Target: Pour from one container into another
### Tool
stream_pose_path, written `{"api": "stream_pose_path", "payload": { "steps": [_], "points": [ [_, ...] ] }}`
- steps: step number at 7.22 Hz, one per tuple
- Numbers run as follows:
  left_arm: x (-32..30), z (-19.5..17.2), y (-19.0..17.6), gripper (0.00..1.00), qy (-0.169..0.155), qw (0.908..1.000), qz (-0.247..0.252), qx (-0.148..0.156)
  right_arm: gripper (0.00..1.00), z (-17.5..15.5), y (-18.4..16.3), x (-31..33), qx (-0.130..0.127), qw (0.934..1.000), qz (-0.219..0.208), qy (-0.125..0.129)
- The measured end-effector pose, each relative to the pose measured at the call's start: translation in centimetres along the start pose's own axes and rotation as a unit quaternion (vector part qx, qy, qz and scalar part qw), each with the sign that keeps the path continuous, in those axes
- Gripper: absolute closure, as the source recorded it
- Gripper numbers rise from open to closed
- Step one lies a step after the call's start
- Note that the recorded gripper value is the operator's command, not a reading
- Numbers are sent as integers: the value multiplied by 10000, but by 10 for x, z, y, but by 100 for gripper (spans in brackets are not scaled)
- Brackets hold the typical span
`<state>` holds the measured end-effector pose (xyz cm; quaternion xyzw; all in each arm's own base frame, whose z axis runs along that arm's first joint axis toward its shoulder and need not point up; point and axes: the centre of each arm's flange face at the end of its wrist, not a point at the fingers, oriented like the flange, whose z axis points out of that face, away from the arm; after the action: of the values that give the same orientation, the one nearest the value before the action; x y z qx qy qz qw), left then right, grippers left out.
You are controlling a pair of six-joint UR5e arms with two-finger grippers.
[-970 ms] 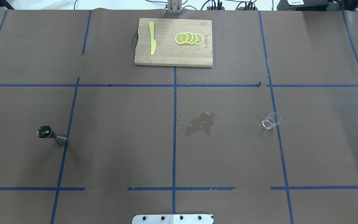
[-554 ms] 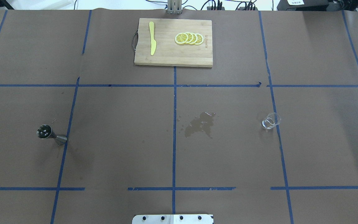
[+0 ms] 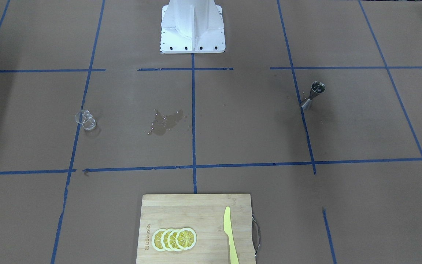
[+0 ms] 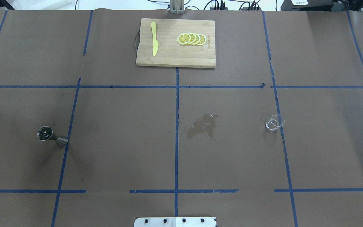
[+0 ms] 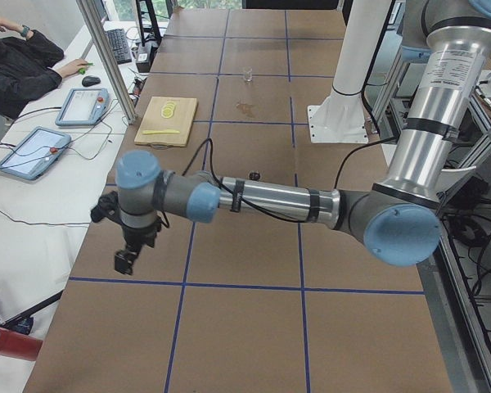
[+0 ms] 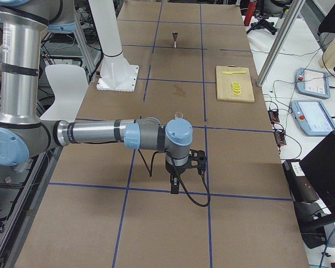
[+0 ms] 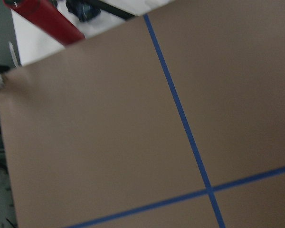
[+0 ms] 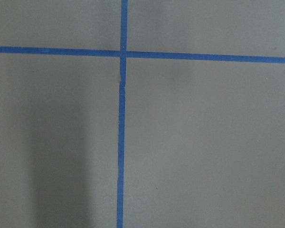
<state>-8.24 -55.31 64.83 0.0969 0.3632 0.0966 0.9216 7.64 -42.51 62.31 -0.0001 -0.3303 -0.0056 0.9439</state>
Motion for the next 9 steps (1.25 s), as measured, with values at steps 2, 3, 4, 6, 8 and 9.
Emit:
{"api": "stream_pose_path", "payload": {
  "steps": [2, 3, 4, 6, 8, 9],
  "points": [
    [4, 22, 76, 0, 568, 9980, -243, -111, 0, 0, 0, 0, 4, 10000, -1, 0],
    [7, 22, 86, 0, 612, 9980, -170, -33, 0, -1, -1, -1, 6, 10000, -6, 0],
    [10, 20, 86, 0, 612, 9981, -74, 60, 0, 0, -1, -1, 5, 10000, -8, 0],
    [14, 13, 75, 0, 580, 9981, 54, 178, 0, -1, -1, -1, 6, 10000, -10, 0],
    [18, 8, 70, 0, 566, 9980, 129, 237, 0, -1, -1, -1, 10, 10000, -15, 0],
    [19, 8, 69, 0, 564, 9980, 146, 249, 0, -1, -1, -1, 11, 10000, -18, 0]
  ]
}}
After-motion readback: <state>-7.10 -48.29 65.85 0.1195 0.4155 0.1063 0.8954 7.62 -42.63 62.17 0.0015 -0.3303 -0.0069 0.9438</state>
